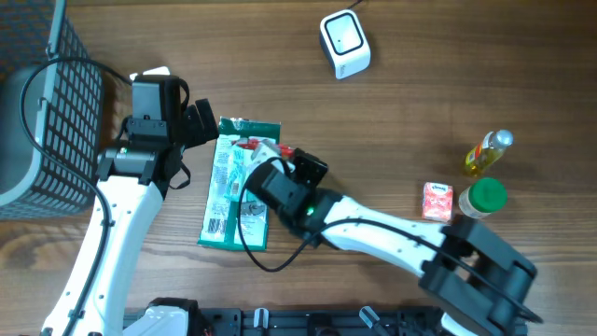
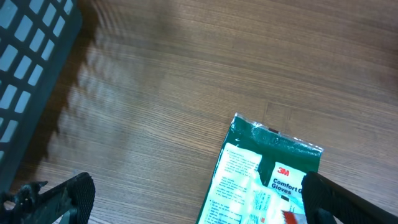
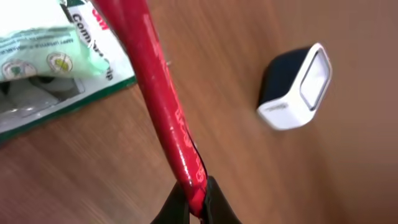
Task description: Scan the item barcode
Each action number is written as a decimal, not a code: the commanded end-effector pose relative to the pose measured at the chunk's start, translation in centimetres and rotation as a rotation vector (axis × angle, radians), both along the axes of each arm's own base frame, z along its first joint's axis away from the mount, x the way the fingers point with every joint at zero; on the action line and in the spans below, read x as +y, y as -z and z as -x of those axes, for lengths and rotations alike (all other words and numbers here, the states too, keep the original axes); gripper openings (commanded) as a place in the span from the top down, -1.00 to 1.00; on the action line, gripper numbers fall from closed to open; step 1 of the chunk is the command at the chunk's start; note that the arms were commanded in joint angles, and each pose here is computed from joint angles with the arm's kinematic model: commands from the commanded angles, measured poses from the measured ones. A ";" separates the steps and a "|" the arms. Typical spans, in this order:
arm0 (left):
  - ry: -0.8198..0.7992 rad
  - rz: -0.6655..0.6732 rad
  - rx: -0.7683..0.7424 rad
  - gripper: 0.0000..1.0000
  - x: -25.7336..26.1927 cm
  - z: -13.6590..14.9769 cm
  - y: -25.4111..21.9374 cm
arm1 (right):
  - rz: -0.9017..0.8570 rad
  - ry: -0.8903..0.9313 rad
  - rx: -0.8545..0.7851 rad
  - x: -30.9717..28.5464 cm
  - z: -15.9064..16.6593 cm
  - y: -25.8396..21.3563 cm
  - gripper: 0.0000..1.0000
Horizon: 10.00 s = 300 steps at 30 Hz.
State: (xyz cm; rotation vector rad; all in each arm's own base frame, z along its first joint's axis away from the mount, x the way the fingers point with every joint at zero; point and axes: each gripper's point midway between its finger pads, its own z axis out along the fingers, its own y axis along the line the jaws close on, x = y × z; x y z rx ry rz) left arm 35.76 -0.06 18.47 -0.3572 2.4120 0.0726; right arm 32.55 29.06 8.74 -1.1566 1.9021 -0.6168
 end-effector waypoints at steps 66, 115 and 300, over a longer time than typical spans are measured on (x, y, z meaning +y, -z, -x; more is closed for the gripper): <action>-0.020 0.007 -0.020 -1.00 0.2 -0.2 -0.6 | -1.135 0.230 0.511 1.8 -6.6 0.5 0.91; -0.020 0.007 -0.020 -1.00 0.2 -0.2 -0.6 | -1.031 0.271 0.644 5.2 -9.1 5.7 0.91; -0.020 0.007 -0.020 -1.00 0.2 -0.2 -0.6 | -0.472 0.268 0.795 -8.3 1.3 6.3 -0.11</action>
